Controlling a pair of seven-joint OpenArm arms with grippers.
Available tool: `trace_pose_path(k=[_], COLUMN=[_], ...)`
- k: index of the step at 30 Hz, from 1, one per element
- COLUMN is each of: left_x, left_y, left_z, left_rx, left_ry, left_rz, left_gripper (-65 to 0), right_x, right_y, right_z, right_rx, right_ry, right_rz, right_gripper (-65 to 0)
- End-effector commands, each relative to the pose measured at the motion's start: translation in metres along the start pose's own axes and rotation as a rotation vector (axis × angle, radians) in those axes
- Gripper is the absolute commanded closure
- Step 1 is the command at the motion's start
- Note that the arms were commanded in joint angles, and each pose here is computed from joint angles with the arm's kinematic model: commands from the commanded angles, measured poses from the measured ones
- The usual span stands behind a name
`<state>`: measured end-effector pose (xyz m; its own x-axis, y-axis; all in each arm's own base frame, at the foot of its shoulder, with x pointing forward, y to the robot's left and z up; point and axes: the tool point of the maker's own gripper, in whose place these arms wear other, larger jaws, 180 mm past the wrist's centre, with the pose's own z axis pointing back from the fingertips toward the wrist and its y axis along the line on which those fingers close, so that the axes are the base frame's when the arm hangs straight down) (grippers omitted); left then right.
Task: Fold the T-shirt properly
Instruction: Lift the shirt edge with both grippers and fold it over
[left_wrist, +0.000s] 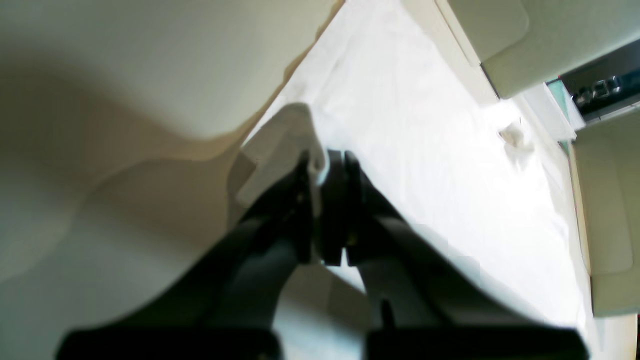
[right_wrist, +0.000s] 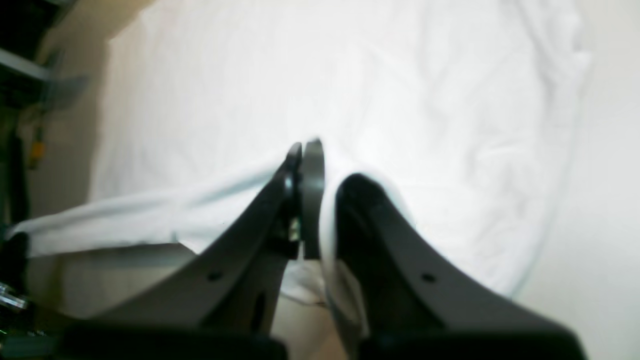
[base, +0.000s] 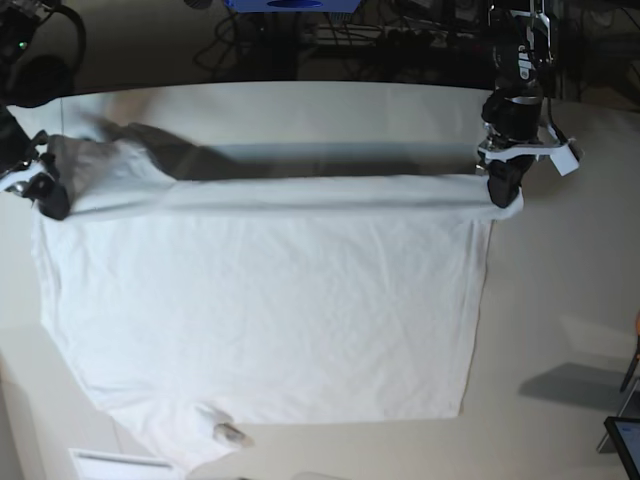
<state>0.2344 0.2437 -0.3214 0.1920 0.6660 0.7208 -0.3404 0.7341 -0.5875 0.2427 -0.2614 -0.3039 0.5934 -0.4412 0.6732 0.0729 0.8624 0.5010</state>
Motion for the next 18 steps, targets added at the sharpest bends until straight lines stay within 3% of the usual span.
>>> trace_pose_path(k=[1,7,18], left_x=[0.014,0.018,0.011], left_y=[-0.005,-0.009,0.016], left_z=[0.000,-0.006,-0.027], left_rx=[-0.015,-0.025,0.038], left_ry=[-0.050,-0.065,-0.054], left_rz=[-0.007,-0.001,0.015], left_gripper=[0.0,0.0,0.0], right_x=[0.016,0.020,0.021], right_y=[0.003,0.010,-0.007], right_z=[0.000,-0.013,-0.038], right_rx=[0.001,-0.001,-0.024], right_ry=[-0.043,-0.036,-0.004], right_rz=[0.039,0.083,0.045], right_gripper=[-0.3,-0.3,-0.3])
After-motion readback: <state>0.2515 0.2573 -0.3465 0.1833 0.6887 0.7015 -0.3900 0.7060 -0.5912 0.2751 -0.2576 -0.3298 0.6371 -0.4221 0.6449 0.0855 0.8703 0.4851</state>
